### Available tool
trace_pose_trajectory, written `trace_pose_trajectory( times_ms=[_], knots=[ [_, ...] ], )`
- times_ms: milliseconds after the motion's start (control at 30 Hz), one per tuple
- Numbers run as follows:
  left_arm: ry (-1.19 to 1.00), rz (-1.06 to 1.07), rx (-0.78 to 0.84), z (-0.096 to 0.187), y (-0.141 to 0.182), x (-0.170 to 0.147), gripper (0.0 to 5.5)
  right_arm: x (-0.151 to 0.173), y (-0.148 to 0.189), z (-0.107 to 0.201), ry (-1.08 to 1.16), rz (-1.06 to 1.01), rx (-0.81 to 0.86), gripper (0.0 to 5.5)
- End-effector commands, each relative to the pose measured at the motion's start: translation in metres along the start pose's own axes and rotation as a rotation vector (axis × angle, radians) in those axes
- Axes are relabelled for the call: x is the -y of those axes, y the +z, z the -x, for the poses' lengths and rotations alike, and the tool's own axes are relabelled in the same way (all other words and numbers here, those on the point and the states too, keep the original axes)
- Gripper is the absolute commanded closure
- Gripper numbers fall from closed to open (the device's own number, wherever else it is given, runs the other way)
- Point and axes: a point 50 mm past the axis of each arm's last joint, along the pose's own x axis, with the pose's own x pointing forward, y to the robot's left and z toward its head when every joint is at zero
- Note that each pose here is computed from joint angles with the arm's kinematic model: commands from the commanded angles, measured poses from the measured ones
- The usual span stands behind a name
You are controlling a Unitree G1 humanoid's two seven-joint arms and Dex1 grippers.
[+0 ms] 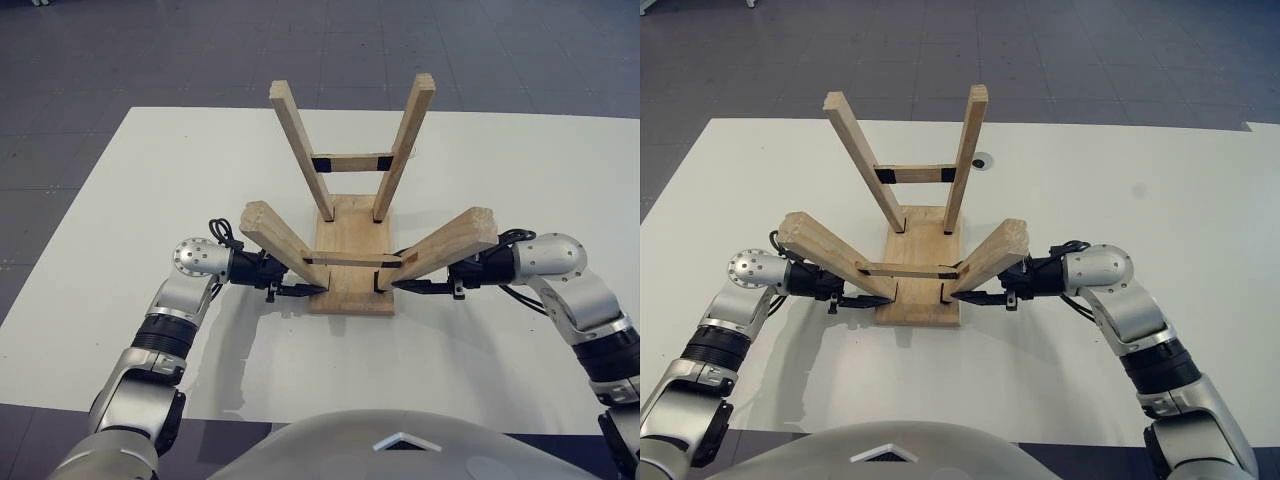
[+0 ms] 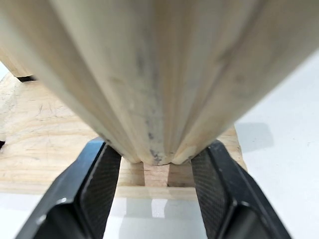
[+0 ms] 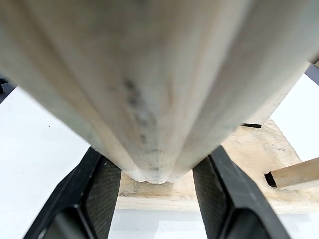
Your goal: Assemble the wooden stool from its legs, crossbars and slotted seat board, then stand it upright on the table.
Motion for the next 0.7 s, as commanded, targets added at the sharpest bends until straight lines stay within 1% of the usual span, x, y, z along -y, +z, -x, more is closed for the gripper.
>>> trace_pose_trajectory(
  times_ms=[33, 167, 400, 600, 700],
  knots=[
    [0.003, -0.080, 0.053, -0.015, 0.017, -0.005, 3.24, -0.051, -0.089, 0.016, 0.194, -0.356, -0.548, 3.46],
    [0.007, -0.083, 0.072, -0.015, 0.019, -0.006, 3.24, -0.050, -0.103, 0.013, 0.167, -0.388, -0.556, 3.46],
    [0.068, -0.087, 0.199, -0.006, 0.046, -0.023, 3.24, -0.055, -0.108, 0.007, 0.130, -0.401, -0.523, 3.46],
    [0.029, -0.099, 0.176, -0.003, 0.045, -0.022, 3.24, -0.056, -0.109, 0.004, 0.108, -0.398, -0.504, 3.46],
    [-0.001, -0.066, 0.149, -0.003, 0.040, -0.019, 2.73, -0.054, -0.107, 0.003, 0.103, -0.387, -0.495, 3.46]
  ],
)
